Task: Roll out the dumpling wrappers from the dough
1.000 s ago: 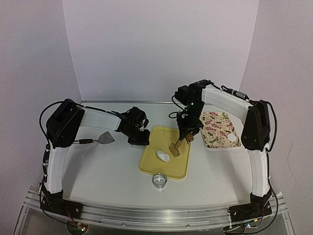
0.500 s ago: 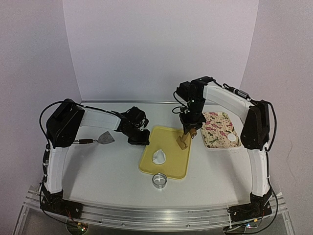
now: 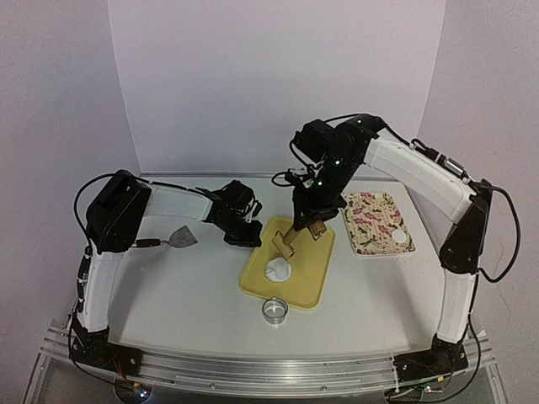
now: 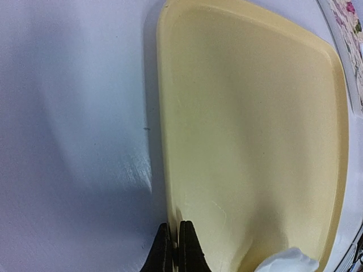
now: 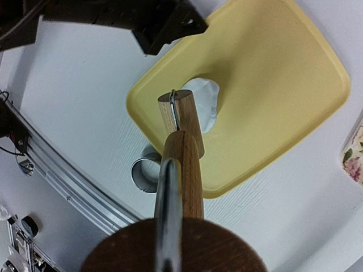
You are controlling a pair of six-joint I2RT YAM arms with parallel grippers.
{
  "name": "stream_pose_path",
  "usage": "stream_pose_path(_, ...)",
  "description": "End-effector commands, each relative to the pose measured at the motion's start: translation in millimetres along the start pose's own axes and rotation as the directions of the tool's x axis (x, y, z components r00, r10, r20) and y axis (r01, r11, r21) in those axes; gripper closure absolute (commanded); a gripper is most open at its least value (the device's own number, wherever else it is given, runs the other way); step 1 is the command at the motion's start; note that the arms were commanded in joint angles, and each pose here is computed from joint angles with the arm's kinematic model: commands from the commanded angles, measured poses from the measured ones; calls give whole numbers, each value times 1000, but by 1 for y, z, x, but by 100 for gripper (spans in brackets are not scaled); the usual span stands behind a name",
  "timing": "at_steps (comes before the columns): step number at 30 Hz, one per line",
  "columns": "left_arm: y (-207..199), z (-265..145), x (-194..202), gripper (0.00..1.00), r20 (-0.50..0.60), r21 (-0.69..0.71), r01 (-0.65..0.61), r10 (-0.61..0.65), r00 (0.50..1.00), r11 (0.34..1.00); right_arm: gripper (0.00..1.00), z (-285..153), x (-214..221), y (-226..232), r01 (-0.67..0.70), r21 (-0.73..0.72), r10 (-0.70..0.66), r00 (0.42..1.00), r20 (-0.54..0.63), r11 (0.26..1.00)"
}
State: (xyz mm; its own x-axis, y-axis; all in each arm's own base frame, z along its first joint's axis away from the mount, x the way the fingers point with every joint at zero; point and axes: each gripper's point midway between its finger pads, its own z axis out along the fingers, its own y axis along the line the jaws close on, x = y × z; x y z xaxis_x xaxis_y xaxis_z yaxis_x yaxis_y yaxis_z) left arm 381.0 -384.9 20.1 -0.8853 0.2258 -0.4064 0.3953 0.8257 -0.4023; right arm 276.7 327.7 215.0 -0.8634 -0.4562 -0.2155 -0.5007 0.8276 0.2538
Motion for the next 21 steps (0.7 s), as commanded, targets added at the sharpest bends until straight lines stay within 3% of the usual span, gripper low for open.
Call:
stream_pose_path(1, 15, 17, 17, 100, -71, -42, -24, 21, 997, 999, 100, 10, 38, 10, 26, 18, -22, 987, -159, 1000)
stream_pose_path(21, 17, 17, 22, 100, -73, -39, 0, -2, 997, 999, 100, 62, 19, 12, 52, 24, -46, 981, -189, 998)
